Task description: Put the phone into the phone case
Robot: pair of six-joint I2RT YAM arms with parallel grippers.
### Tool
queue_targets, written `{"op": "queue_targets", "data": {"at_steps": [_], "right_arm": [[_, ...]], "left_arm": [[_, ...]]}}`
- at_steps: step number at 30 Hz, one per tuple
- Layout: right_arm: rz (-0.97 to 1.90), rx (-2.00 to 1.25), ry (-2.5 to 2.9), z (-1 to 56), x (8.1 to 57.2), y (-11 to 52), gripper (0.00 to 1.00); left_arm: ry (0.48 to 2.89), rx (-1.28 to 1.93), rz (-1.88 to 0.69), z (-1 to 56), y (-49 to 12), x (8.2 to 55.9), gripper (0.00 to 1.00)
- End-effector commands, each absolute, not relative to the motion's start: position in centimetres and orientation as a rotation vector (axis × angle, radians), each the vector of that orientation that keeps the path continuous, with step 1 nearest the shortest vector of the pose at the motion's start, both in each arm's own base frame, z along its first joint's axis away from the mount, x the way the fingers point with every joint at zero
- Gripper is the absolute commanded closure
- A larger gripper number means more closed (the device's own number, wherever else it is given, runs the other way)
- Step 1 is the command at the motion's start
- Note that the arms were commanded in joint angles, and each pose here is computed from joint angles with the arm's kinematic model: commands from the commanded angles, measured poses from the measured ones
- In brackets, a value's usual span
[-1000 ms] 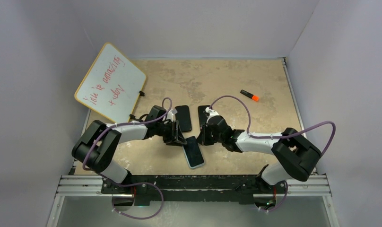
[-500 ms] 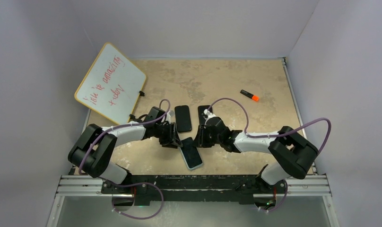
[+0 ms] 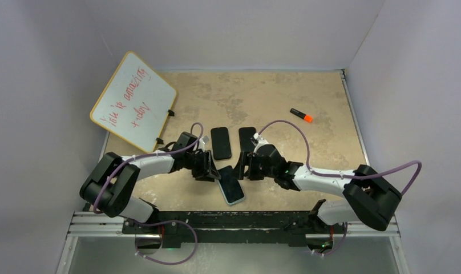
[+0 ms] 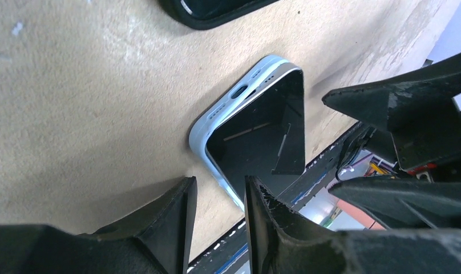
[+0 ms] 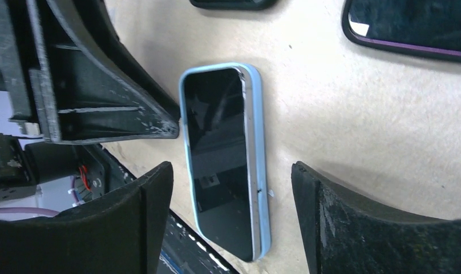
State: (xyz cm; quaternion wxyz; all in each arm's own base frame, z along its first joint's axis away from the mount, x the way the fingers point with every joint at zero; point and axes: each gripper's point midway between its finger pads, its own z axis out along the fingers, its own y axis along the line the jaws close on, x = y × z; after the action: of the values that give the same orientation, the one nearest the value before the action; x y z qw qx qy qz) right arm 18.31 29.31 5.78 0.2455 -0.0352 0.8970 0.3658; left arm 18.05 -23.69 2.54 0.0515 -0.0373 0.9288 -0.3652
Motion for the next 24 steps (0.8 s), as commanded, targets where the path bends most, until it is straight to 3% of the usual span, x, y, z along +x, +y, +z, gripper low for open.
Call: {"op": "queue_targets", "data": {"at_steps": [1, 14, 24], "right_arm": [[1.05, -0.069, 2.429, 5.9, 18.0, 29.6, 0.22], [1.187, -0.069, 2.505, 4.8, 15.6, 32.7, 0.19], [1.559, 0.104, 2.382, 8.5, 15.1, 35.0, 0.19]], "left_arm": [[2.78, -0.123, -1.179, 3.3, -24.3, 17.7, 0.61], [2.767, -0.113, -1.214, 2.1, -25.3, 16.0, 0.62], [2.788, -0.074, -1.172, 2.1, -25.2, 16.5, 0.83]]}}
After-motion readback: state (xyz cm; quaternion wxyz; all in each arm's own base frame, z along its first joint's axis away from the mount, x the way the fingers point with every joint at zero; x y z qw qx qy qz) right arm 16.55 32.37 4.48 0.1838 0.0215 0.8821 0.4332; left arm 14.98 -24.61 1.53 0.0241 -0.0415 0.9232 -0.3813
